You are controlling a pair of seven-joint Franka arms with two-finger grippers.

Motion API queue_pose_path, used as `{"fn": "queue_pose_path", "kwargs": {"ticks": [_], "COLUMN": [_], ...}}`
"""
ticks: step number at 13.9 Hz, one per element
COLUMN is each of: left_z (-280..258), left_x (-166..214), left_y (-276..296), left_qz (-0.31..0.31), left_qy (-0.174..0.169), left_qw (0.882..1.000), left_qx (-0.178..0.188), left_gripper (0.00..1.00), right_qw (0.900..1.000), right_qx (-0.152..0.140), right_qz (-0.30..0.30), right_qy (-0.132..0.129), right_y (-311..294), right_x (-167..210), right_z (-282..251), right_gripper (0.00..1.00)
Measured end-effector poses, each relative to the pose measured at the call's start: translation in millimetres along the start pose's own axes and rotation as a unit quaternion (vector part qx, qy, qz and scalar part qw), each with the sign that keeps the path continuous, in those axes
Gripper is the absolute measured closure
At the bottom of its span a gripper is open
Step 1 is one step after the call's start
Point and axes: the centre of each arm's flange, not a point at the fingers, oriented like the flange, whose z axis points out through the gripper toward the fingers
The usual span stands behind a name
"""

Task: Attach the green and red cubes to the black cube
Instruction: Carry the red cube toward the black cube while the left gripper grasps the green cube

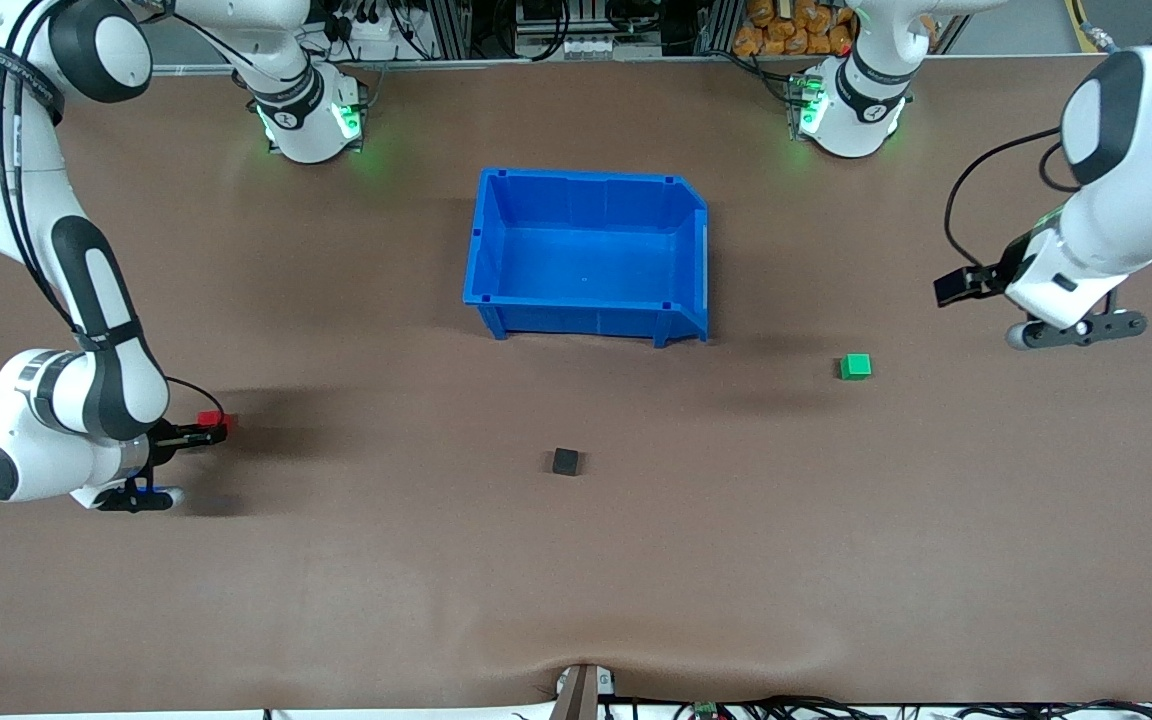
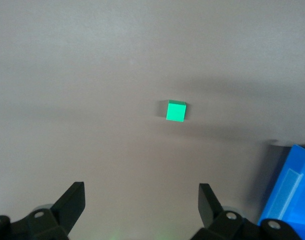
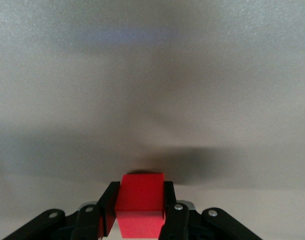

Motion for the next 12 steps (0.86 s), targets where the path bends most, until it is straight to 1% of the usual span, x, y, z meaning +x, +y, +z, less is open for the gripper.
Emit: {"fn": "queue_pose_path", "kwargs": {"ticks": [1, 2, 4, 5, 7, 9, 10, 12], "left_z": [17, 35, 70, 85, 109, 132, 143, 170], "left_x": [3, 6, 12, 14, 19, 19, 18, 18], "left_y": [3, 6, 13, 18, 28, 38, 41, 44], "left_qz": [0.002, 0.005, 0.011, 0.015, 0.024, 0.033, 0.036, 0.037], "left_qy": [0.003, 0.007, 0.004, -0.001, -0.006, -0.003, -0.002, 0.005], "left_qw": [1.0, 1.0, 1.0, 1.0, 1.0, 0.999, 0.999, 0.999], "left_qx": [-0.001, -0.003, -0.004, -0.004, -0.006, -0.008, -0.01, -0.014], "left_gripper": [0.0, 0.0, 0.0, 0.0, 0.0, 0.0, 0.0, 0.0], "right_qw": [1.0, 1.0, 0.998, 0.997, 0.991, 0.979, 0.971, 0.948], "right_qx": [0.003, 0.013, 0.043, 0.058, 0.085, 0.121, 0.144, 0.184], "right_qz": [0.002, 0.011, 0.041, 0.058, 0.104, 0.159, 0.188, 0.251], "right_qy": [0.0, 0.002, 0.007, 0.004, -0.019, -0.038, -0.046, -0.07], "right_y": [0, -2, -12, -20, -43, -69, -84, -117], "right_x": [0, 0, 3, 4, 4, 5, 5, 7], "right_z": [0, 0, -3, -7, -23, -40, -45, -48], "right_gripper": [0.59, 0.59, 0.59, 0.59, 0.59, 0.59, 0.59, 0.59]}}
